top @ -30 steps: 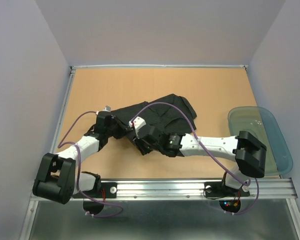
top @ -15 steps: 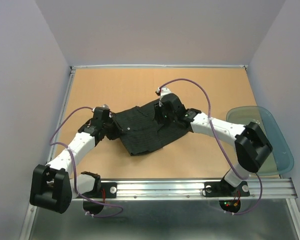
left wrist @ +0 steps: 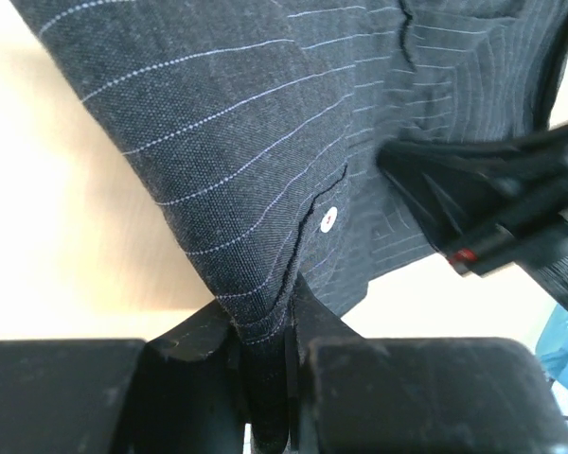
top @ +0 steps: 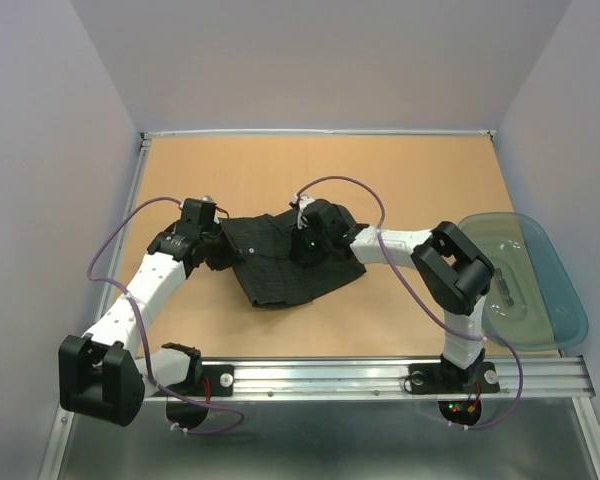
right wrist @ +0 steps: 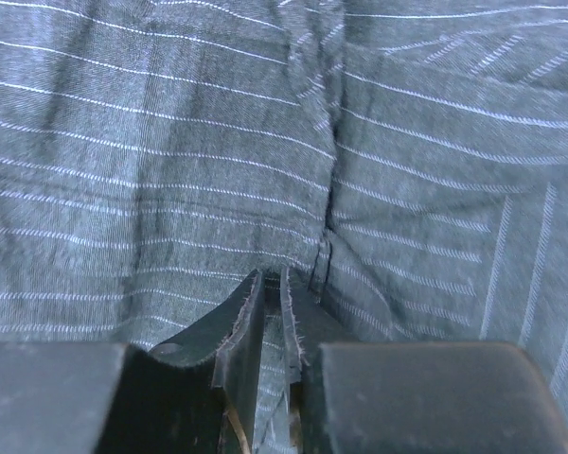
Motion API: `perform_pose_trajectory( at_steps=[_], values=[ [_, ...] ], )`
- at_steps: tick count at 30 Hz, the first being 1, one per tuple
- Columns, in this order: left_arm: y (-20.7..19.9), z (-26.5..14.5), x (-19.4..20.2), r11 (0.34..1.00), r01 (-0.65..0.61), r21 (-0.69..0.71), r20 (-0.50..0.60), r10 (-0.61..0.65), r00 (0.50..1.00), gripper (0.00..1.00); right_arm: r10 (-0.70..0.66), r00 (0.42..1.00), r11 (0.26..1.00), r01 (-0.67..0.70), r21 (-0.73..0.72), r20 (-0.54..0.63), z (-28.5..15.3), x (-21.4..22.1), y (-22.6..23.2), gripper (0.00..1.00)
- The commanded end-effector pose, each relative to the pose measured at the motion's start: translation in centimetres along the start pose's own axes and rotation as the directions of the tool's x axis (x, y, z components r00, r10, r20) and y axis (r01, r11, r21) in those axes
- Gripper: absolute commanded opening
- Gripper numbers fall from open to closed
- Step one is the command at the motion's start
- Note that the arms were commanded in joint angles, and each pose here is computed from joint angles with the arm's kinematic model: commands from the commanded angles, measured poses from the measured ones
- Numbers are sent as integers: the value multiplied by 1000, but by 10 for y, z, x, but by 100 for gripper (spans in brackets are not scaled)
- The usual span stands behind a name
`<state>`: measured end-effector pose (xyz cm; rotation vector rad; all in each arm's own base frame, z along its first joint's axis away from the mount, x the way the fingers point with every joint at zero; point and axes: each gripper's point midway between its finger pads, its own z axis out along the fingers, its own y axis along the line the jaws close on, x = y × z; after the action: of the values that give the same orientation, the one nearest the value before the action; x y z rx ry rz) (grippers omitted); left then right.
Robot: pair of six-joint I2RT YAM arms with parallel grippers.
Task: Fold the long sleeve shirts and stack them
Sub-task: Fold the shirt
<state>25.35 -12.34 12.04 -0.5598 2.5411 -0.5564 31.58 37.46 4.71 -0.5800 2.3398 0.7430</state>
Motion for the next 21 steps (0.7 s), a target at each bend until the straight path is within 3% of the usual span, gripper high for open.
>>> perform_pose_trajectory(
  at_steps=[1,7,13,21],
  values=[
    [-6,-13,-14,998,-55,-7,23,55,998,18,16,993,988,2,-156,117,12,-44,43,18],
    [-13,-22,-32,993,-115,-41,42,117,992,18,23,997,975,-4,-222,80,36,-29,76,17],
    [0,-31,-55,972,-142,-189,71,158,985,18,113,990,961,-87,-263,87,45,-25,107,15],
    [-25,-23,-59,986,-133,-101,40,138,990,19,131,989,950,-105,-294,70,58,-20,128,15]
  ],
)
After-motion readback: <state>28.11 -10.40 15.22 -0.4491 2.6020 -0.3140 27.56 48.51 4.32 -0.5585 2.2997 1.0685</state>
